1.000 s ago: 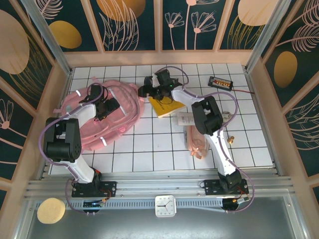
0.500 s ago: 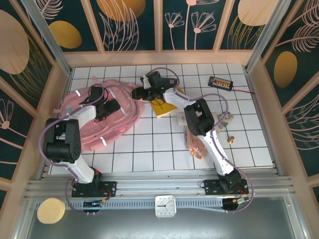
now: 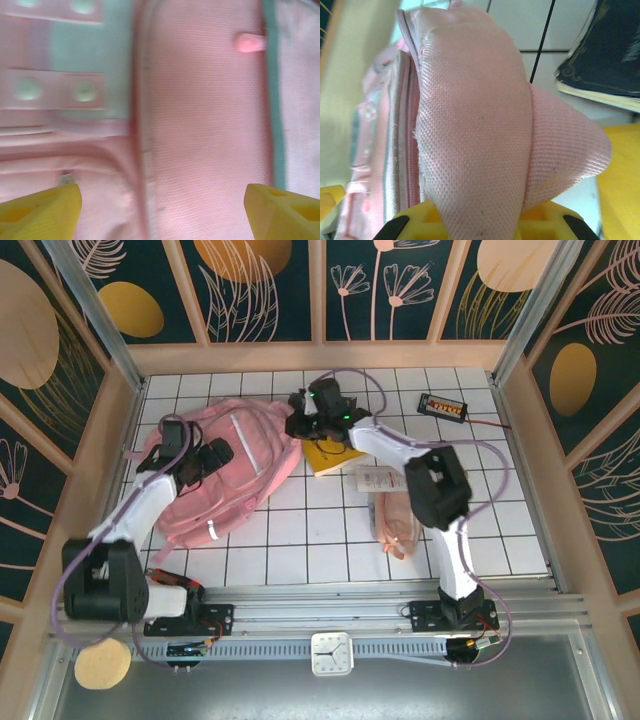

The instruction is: Pack books, pencil case, and school supplies into a backpack

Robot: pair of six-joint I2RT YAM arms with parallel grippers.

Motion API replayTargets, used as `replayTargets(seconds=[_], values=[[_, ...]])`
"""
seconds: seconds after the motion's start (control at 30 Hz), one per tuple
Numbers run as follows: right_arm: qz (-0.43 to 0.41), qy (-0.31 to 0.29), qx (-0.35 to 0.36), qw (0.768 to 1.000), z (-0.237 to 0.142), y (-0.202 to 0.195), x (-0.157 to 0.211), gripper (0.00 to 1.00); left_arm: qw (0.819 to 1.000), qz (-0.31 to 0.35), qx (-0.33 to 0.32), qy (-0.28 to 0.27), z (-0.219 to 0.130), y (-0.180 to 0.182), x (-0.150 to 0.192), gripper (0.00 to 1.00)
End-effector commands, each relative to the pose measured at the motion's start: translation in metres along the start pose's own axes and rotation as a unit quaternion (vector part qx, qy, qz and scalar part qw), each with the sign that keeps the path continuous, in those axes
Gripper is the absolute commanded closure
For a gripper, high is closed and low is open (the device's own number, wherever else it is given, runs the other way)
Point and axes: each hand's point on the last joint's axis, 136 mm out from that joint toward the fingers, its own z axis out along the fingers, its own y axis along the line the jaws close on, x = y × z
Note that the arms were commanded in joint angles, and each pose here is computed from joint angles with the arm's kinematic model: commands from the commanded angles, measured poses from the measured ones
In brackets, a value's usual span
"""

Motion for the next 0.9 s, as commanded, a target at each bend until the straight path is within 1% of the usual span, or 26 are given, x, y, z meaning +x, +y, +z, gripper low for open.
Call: replayTargets(seconds=[0.0,0.07,0.1,0.17,0.3,0.37,0.43,0.57,0.67,0.77,0.8,0.87], values=[[0.042,-0.146,0.008,0.988,-0.085,0.001,-0.069,1.0,0.998,-0.047,0.008,0.03,-0.022,0.011,0.033,0.13],[0.07,-0.169,0.029,0.983,-0.113,-0.005,-0.063,1.0,0.997,-0.067,0.021,0.033,-0.033,0.012,0.043,0.02],[0.087,-0.177,0.036,0.98,-0.125,-0.009,-0.056,1.0,0.996,-0.078,0.029,0.036,-0.037,0.012,0.049,0.01],[0.121,-0.17,0.047,0.977,-0.139,-0.016,-0.032,1.0,0.994,-0.096,0.039,0.045,-0.041,0.014,0.06,0.01],[0.161,-0.114,0.054,0.979,-0.137,-0.017,0.035,1.0,0.987,-0.135,0.041,0.081,-0.043,0.028,0.095,0.01],[0.166,-0.107,0.06,0.978,-0.138,-0.017,0.054,1.0,0.982,-0.156,0.046,0.097,-0.043,0.034,0.112,0.01],[0.17,-0.111,0.061,0.977,-0.141,-0.017,0.057,1.0,0.977,-0.172,0.052,0.115,-0.043,0.037,0.128,0.01],[0.16,-0.127,0.049,0.978,-0.144,0.002,0.036,1.0,0.967,-0.195,0.065,0.149,-0.043,0.035,0.154,0.01],[0.158,-0.117,0.035,0.98,-0.139,0.015,0.031,1.0,0.956,-0.224,0.082,0.169,-0.034,0.029,0.171,0.01],[0.158,-0.095,0.03,0.982,-0.131,0.021,0.039,1.0,0.943,-0.264,0.109,0.17,-0.021,0.022,0.172,0.01],[0.157,-0.089,0.035,0.983,-0.129,0.02,0.042,1.0,0.941,-0.267,0.118,0.169,-0.018,0.017,0.169,0.01],[0.154,-0.074,0.04,0.985,-0.127,0.015,0.048,1.0,0.948,-0.251,0.116,0.156,-0.016,0.01,0.157,0.01]])
